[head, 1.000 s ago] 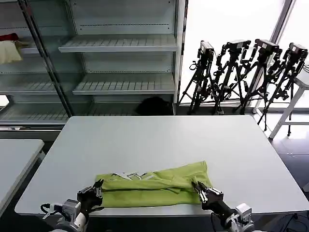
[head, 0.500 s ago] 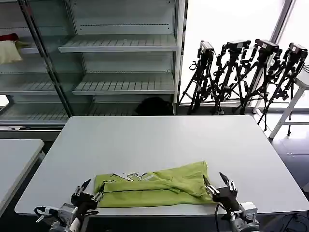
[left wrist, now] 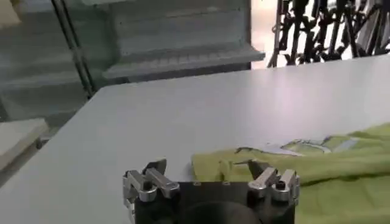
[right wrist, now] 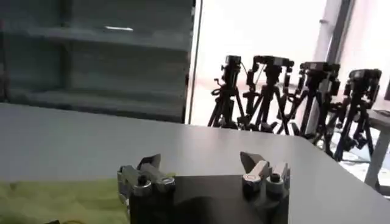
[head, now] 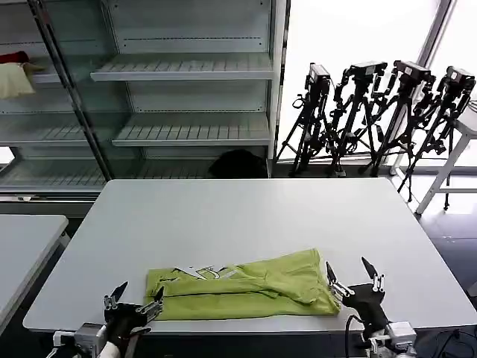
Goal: Fold and organize the clothes.
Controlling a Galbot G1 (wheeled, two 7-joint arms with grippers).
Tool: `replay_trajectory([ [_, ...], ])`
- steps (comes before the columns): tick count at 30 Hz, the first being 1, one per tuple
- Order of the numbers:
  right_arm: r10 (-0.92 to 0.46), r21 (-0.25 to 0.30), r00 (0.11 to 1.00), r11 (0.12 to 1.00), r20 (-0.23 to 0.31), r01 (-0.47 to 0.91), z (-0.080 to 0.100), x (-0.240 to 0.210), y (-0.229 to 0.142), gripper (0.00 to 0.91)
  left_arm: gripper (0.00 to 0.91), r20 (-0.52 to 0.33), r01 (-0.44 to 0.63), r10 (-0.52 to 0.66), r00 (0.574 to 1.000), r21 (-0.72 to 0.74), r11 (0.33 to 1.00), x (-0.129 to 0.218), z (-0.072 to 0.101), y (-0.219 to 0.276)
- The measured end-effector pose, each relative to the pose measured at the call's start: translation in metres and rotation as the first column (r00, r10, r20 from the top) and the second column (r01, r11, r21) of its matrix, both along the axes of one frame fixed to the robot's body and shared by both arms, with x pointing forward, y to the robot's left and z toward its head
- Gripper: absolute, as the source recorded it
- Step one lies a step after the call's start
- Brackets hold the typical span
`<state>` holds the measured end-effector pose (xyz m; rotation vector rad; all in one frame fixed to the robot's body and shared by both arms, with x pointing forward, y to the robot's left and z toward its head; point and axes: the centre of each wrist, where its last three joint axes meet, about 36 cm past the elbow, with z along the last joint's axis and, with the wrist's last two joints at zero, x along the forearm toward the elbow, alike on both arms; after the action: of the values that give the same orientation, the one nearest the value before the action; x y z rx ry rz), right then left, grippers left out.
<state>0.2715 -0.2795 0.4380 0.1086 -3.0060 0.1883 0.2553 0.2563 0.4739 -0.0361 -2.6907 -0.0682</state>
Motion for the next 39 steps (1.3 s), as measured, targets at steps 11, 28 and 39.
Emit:
replay_trajectory([
  [11, 0.019, -0.016, 0.996, 1.0, 0.082, -0.017, -0.014, -0.002, -0.023, 0.907, 0.907, 0.042, -0.082, 0.089, 0.995, -0.147, 0.986, 0.008, -0.025, -0.016],
  [28, 0.06, -0.034, 0.99, 0.998, 0.13, -0.056, -0.013, 0.004, -0.042, 0.907, 0.514, 0.051, -0.144, 0.157, 0.986, -0.191, 0.971, 0.015, -0.071, -0.023],
  [39, 0.067, -0.025, 0.986, 0.998, 0.152, -0.064, -0.006, 0.014, -0.049, 0.907, 0.01, 0.083, -0.128, 0.151, 0.985, -0.233, 0.964, 0.01, -0.085, -0.034],
])
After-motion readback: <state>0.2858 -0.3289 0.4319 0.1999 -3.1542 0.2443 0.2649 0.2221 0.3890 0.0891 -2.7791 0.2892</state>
